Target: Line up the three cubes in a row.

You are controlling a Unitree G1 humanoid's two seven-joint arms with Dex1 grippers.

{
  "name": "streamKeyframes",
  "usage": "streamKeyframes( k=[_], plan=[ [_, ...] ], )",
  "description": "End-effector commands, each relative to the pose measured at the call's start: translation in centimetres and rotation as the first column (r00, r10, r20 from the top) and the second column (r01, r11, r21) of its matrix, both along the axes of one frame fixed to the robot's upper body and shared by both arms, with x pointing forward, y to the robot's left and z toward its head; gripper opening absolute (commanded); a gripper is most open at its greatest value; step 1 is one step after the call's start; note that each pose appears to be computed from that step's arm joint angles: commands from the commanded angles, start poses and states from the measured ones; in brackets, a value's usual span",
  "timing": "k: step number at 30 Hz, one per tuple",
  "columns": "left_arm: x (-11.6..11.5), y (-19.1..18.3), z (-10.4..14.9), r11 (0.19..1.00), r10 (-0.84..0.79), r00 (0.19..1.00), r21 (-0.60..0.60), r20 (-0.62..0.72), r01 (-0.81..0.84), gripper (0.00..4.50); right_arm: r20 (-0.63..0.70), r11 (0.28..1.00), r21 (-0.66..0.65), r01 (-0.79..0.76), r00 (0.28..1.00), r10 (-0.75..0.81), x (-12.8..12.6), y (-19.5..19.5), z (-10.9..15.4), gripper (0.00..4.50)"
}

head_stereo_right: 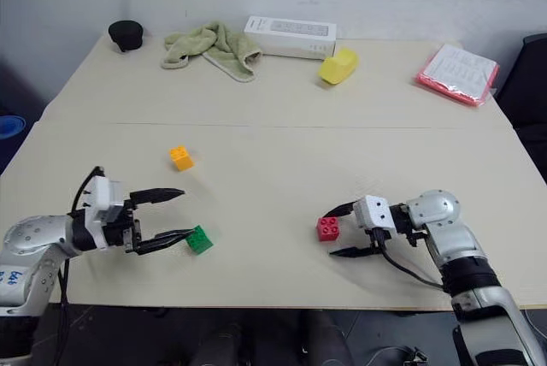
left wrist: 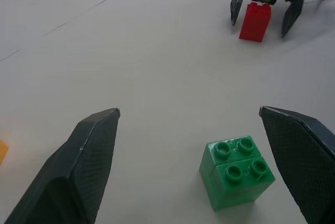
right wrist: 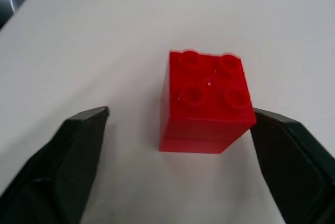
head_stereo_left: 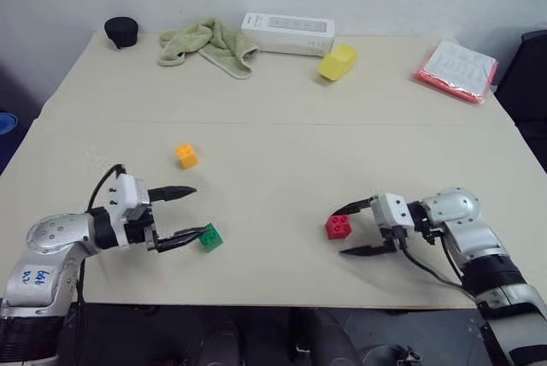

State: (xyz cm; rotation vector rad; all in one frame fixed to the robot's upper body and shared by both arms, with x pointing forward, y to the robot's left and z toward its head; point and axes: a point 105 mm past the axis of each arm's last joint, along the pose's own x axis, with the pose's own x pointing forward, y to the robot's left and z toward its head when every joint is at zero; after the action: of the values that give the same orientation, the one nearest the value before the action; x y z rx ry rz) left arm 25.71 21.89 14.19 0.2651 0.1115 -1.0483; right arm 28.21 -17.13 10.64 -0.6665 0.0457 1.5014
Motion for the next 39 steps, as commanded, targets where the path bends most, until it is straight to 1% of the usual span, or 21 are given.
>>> streamKeyframes(
  k=[1, 2, 4, 5, 7, 8, 10, 12, 13, 16, 18, 20, 21, 23, 26, 28, 31, 35, 37, 39],
  plan=[
    [-0.9, 4.1, -0.6, 0.992, 0.123, 0.991, 0.043, -0.044, -0.121, 4.50, 0.091, 0.995, 0.077, 0.067, 0.993, -0.074, -1.5, -1.9, 3.5, 4.48],
    [-1.3, 5.5, -0.9, 0.985, 0.163, 0.985, 0.060, -0.060, -0.159, 4.50, 0.093, 0.989, 0.126, 0.081, 0.991, -0.093, -2.2, -2.1, 4.3, 4.48],
    [-2.5, 9.1, -2.0, 0.961, 0.268, 0.957, 0.102, -0.107, -0.258, 4.50, 0.104, 0.956, 0.271, 0.116, 0.983, -0.149, -3.9, -2.2, 6.0, 4.48],
    [-3.2, 10.4, -2.5, 0.952, 0.297, 0.947, 0.122, -0.126, -0.282, 4.50, 0.089, 0.948, 0.294, 0.122, 0.984, -0.155, -4.7, -2.2, 6.1, 4.48],
    [-4.3, 12.6, -3.5, 0.927, 0.363, 0.920, 0.156, -0.147, -0.341, 4.50, 0.072, 0.942, 0.301, 0.149, 0.981, -0.179, -6.1, -2.7, 5.2, 4.48],
    [-4.7, 13.4, -3.8, 0.914, 0.395, 0.906, 0.169, -0.156, -0.369, 4.50, 0.109, 0.937, 0.307, 0.165, 0.972, -0.207, -6.4, -3.1, 4.8, 4.48],
    [-5.3, 14.2, -4.1, 0.899, 0.430, 0.887, 0.164, -0.167, -0.405, 4.50, 0.070, 0.937, 0.299, 0.179, 0.975, -0.209, -7.4, -3.9, 3.7, 4.48],
    [-5.6, 13.4, -4.1, 0.914, 0.401, 0.898, 0.144, -0.182, -0.380, 4.50, 0.016, 0.921, 0.330, 0.209, 0.974, -0.227, -7.7, -4.1, 3.6, 4.48],
    [-5.6, 12.8, -4.0, 0.924, 0.378, 0.907, 0.129, -0.185, -0.359, 4.50, 0.026, 0.915, 0.345, 0.212, 0.972, -0.235, -7.7, -4.1, 3.8, 4.48],
    [-5.9, 9.2, -3.4, 0.968, 0.240, 0.924, 0.006, -0.297, -0.250, 4.50, 0.044, 0.912, 0.358, 0.198, 0.973, -0.228, -7.8, -3.6, 3.9, 4.48],
    [-5.3, 6.6, -3.1, 0.982, 0.180, 0.951, -0.014, -0.250, -0.189, 4.50, 0.054, 0.914, 0.365, 0.176, 0.976, -0.209, -7.9, -3.1, 4.1, 4.48],
    [-3.7, 2.2, -2.8, 0.987, 0.141, 0.982, -0.058, -0.125, -0.149, 4.50, 0.071, 0.911, 0.388, 0.143, 0.980, -0.184, -7.9, -2.4, 4.5, 4.48],
    [-3.4, 0.5, -2.8, 0.988, 0.129, 0.988, -0.074, -0.083, -0.135, 4.50, 0.071, 0.912, 0.388, 0.135, 0.982, -0.176, -7.9, -2.1, 4.4, 4.48],
    [-2.9, -1.0, -3.3, 0.986, 0.147, 0.988, -0.073, -0.043, -0.150, 4.50, 0.068, 0.912, 0.387, 0.134, 0.982, -0.173, -7.9, -1.9, 4.3, 4.48],
    [-2.0, -2.7, -5.3, 0.973, 0.210, 0.976, -0.084, -0.057, -0.215, 4.50, 0.059, 0.910, 0.389, 0.142, 0.982, -0.179, -7.7, -1.8, 4.1, 4.48],
    [-1.5, -3.4, -6.2, 0.967, 0.240, 0.969, -0.078, -0.058, -0.244, 4.50, 0.052, 0.911, 0.388, 0.144, 0.983, -0.177, -7.7, -1.7, 4.0, 4.48],
    [-1.6, -4.5, -6.6, 0.969, 0.233, 0.971, -0.074, -0.047, -0.236, 3.92, 0.047, 0.912, 0.384, 0.146, 0.983, -0.177, -7.8, -1.6, 3.9, 4.50],
    [-1.8, -3.6, -6.6, 0.972, 0.222, 0.973, -0.063, -0.058, -0.225, 2.69, 0.037, 0.914, 0.373, 0.159, 0.982, -0.186, -8.0, -1.8, 3.7, 4.50],
    [-1.4, -3.1, -6.4, 0.976, 0.211, 0.976, -0.042, -0.053, -0.213, 2.03, 0.038, 0.912, 0.373, 0.170, 0.979, -0.199, -8.0, -1.9, 3.6, 4.50],
    [-1.1, -3.4, -6.3, 0.985, 0.171, 0.983, -0.024, -0.067, -0.173, 1.49, 0.039, 0.911, 0.372, 0.180, 0.977, -0.209, -8.0, -2.0, 3.6, 4.50]
  ],
)
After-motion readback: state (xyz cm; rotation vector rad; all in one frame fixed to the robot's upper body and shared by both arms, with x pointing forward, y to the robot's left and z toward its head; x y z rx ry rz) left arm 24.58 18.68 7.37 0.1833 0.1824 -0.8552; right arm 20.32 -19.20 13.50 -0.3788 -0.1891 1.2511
